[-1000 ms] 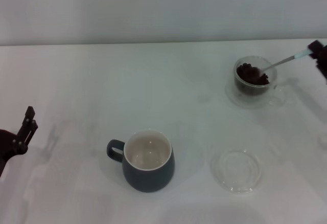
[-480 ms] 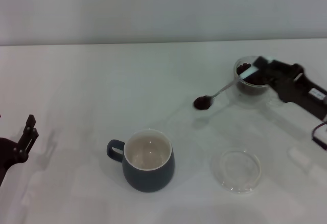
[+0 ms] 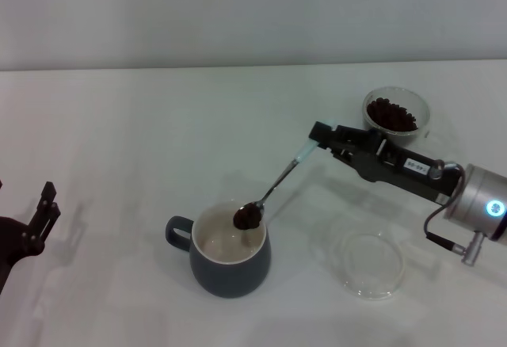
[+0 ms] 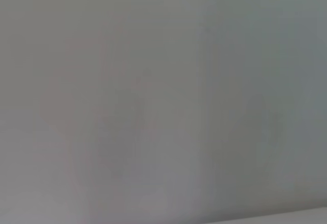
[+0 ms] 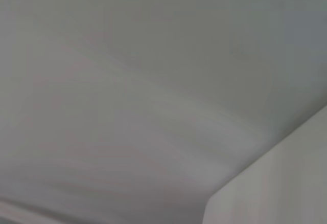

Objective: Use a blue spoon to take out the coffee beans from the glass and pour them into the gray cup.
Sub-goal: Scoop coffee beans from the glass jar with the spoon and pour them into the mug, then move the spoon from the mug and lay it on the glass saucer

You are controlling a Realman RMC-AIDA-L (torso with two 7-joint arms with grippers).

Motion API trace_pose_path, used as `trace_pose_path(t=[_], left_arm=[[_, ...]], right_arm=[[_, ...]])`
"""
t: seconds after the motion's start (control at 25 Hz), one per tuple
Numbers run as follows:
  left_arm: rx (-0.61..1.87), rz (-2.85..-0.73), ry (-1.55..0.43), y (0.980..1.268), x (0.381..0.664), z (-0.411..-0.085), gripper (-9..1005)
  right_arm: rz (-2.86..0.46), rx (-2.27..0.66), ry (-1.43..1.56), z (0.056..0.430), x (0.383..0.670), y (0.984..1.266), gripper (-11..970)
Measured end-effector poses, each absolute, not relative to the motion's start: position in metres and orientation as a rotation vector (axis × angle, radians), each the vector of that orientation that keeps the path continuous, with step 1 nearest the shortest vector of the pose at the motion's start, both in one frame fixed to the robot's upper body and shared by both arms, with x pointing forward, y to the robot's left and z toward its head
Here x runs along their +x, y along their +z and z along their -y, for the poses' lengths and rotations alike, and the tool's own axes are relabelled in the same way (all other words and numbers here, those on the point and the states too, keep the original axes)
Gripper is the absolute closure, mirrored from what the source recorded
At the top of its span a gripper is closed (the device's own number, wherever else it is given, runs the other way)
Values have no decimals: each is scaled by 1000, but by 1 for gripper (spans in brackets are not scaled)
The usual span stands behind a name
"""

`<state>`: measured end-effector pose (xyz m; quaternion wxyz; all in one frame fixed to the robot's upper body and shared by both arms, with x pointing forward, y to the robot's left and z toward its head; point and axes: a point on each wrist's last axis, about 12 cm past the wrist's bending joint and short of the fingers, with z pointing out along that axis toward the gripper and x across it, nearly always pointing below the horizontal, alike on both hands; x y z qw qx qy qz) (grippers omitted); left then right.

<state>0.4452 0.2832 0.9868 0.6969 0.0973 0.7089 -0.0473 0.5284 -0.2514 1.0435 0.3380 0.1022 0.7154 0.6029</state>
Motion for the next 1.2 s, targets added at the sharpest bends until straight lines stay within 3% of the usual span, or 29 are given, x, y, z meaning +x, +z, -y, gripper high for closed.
trace_pose_path(t=[0.6,1.0,1.2], left_arm=[[216,-1593,-106,985,445,-283,226],[216,-1589,-102,986,447,-284,226],[207,-1587,-100,987,448,-285,226]], right_arm=[[-1895,-47,1448,221,550,1055,815],[-1670,-480,1278,210,543,1070,815],[-1589,-562,1224,211,542,1074,814]])
